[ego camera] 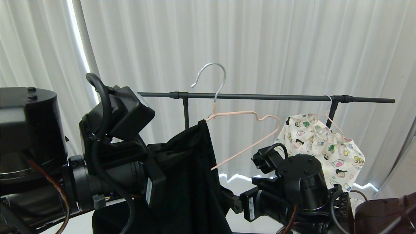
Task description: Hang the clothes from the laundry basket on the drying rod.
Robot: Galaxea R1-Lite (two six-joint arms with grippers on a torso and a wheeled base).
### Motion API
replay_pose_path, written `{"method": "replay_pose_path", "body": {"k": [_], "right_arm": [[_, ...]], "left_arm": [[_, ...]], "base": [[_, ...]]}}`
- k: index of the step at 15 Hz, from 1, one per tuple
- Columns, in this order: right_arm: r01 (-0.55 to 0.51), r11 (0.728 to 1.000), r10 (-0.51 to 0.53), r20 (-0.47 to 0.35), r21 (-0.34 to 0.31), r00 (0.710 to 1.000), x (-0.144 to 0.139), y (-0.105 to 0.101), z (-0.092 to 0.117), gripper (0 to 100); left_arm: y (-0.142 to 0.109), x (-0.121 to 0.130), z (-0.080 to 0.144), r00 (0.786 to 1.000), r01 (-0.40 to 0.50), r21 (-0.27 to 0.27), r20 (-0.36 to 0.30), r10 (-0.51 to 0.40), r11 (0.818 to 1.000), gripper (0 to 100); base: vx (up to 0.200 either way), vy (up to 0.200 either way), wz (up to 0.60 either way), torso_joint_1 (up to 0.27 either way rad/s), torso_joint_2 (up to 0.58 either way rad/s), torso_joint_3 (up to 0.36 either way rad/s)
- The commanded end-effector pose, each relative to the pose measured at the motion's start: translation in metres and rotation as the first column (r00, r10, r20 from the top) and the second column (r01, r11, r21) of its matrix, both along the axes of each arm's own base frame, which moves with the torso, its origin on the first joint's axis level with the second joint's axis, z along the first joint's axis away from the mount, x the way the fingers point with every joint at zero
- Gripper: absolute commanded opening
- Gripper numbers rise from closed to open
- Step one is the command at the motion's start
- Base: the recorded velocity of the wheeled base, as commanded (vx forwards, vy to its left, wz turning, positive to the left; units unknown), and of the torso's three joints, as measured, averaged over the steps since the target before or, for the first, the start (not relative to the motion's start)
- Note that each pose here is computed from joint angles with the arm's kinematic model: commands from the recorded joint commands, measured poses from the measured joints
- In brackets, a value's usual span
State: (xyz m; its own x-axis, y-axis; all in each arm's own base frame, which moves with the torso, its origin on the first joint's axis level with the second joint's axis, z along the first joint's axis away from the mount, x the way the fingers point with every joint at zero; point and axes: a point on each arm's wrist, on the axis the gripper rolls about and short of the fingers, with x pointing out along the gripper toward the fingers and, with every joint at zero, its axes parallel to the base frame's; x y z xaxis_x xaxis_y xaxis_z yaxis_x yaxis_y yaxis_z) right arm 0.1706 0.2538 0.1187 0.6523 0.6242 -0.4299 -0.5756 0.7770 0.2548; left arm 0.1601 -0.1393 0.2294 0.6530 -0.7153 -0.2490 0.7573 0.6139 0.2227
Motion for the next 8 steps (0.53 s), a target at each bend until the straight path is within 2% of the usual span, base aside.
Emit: {"method": "replay_pose_path", "body": {"k": [1, 5, 8], "right_arm": [[-0.025, 1.0, 0.025, 0.004, 0.008, 1.0, -0.006, 0.003, 0.003, 100], [-0.026, 0.999, 0.025, -0.017, -0.025, 1.0, -0.008, 0.001, -0.006, 100], [0.037, 0.996, -0.041, -0.051, -0.076, 0.998, 0.004, -0.012, -0.022, 100]], "left_arm": [[0.0, 0.0, 0.0, 1.0, 0.0, 0.0, 0.0, 0.0, 1.0, 0], [0.0, 0.0, 0.004, 1.0, 0.002, -0.011, 0.012, -0.001, 1.0, 0], [0.001, -0.002, 0.009, 1.0, 0.004, -0.022, 0.027, -0.003, 1.0, 0]], "base": [[0.0, 0.0, 0.0, 0.0, 0.0, 0.0], [0.0, 0.0, 0.0, 0.0, 0.0, 0.0], [0.0, 0.0, 0.0, 0.0, 0.0, 0.0]]}}
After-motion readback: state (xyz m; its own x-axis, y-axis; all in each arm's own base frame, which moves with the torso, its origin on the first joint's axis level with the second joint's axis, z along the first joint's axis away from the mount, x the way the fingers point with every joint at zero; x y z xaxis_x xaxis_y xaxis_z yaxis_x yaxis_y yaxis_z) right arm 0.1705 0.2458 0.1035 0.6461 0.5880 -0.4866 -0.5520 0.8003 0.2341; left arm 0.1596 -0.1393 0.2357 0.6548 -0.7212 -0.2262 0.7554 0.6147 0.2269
